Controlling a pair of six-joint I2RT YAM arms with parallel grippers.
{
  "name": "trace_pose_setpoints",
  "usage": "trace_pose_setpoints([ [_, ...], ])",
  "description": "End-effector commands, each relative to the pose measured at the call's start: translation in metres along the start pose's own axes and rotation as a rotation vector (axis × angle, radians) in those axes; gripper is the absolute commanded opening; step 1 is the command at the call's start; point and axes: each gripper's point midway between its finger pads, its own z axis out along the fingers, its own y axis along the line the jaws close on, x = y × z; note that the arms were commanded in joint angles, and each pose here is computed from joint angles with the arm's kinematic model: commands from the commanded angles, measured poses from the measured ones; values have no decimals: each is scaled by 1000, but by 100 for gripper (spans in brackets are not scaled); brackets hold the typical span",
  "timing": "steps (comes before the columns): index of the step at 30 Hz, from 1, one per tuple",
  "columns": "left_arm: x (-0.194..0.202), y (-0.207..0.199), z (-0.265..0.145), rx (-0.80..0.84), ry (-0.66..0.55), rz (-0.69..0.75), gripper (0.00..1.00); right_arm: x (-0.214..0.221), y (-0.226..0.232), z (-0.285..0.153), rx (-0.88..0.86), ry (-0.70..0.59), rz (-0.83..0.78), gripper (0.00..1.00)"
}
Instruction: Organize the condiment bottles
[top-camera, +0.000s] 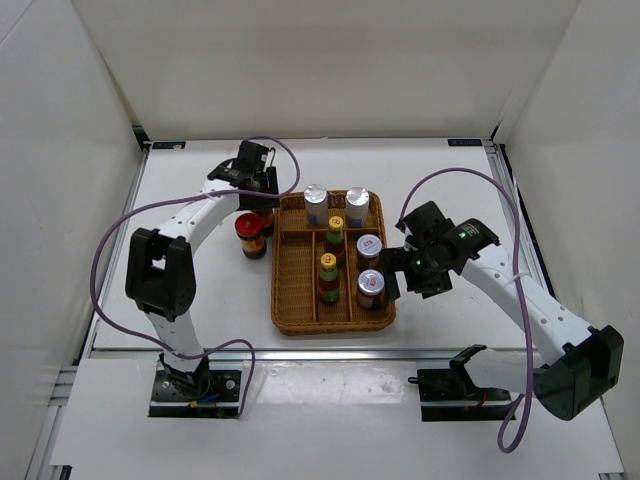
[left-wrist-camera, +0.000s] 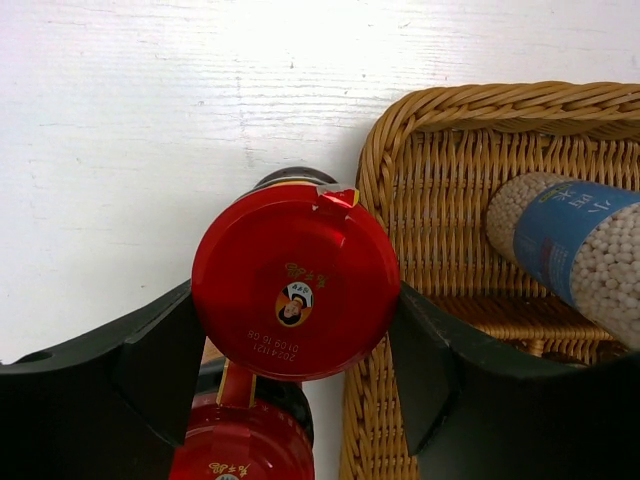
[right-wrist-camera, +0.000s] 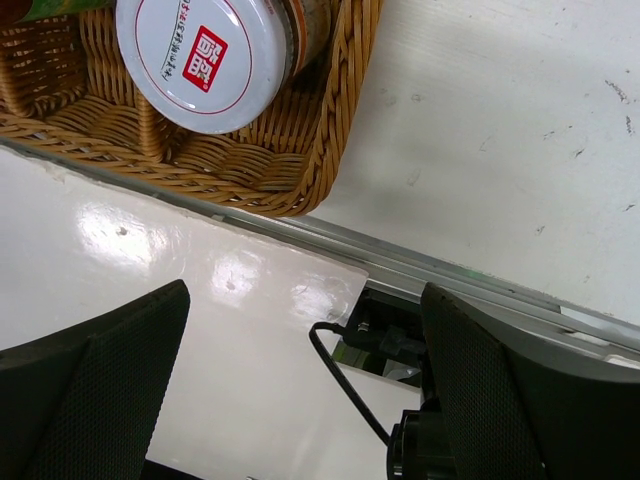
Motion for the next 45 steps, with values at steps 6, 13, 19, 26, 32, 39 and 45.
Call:
trace_pose_setpoints([
  [6,-79,0,-81,46,-259,-43,11,-1,0,-3,-4,-22,12,100],
  [13,-87,-27,-154,202,-372,-11,11,0,1,3,-3,8,16,100],
  [19,-35,-61,-164,322,-300,46,11,1,1,7,-4,31,10,100],
  [26,15,-81,-150,358,-193,63,11,3,0,8,-1,40,11,100],
  [32,38,-84,-124,308,-126,87,13,4,1,8,-10,43,11,100],
  [39,57,-91,-85,254,-36,132,35,6,1,8,-7,51,22,100],
  [45,45,-93,-87,250,-63,145,100,6,0,8,2,48,22,100],
])
